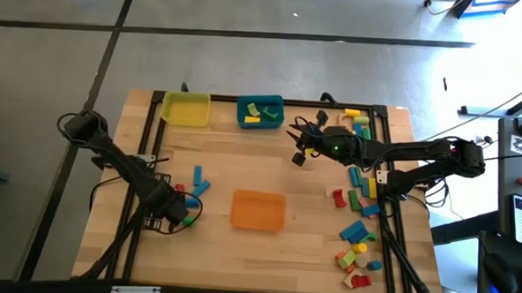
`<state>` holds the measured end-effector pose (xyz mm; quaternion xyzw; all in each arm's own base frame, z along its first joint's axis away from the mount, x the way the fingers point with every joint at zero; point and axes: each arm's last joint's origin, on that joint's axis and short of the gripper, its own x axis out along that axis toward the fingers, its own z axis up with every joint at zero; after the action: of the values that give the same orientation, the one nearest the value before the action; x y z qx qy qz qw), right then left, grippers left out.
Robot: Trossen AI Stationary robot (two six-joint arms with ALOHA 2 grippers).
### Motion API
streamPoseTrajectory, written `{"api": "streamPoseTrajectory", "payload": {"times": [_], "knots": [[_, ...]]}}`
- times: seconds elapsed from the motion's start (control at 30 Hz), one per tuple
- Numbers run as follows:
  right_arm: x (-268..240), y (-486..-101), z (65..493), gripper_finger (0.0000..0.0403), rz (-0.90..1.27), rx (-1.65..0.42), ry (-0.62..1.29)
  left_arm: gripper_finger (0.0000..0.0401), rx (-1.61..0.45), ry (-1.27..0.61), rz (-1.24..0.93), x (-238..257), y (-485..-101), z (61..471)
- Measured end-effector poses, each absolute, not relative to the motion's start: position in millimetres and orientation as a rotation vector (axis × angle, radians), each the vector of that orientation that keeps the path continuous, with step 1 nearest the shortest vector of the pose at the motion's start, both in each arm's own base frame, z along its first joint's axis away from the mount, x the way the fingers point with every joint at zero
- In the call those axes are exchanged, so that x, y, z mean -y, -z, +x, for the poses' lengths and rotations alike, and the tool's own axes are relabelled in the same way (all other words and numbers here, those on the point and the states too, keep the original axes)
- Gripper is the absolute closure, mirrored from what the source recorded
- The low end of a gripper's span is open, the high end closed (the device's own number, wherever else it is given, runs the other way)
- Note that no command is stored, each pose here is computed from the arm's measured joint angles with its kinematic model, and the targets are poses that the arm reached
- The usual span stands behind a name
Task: Sort blocks by size
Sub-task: Put the orange arch block into the blue bin
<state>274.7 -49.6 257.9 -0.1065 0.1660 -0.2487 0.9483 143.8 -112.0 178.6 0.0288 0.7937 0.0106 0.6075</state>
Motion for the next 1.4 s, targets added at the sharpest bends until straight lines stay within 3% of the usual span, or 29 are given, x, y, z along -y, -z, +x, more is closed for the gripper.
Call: {"api": "streamPoseTrajectory", "payload": {"times": [0.67, 1.1, 1.4], "knots": [[49.5, -257.9, 274.7, 0.0304, -0.217, -0.338, 0.506, 0.0235, -1.813, 0.000, 0.080, 108.6, -143.7, 128.7], [49.5, -257.8, 274.7, 0.0304, -0.217, -0.338, 0.506, 0.0348, -1.832, -0.024, 0.069, 106.5, -142.3, 126.1], [49.5, -257.8, 274.7, 0.0304, -0.217, -0.339, 0.506, 0.0363, -1.872, -0.007, 0.076, 110.0, -155.1, 129.3]]}}
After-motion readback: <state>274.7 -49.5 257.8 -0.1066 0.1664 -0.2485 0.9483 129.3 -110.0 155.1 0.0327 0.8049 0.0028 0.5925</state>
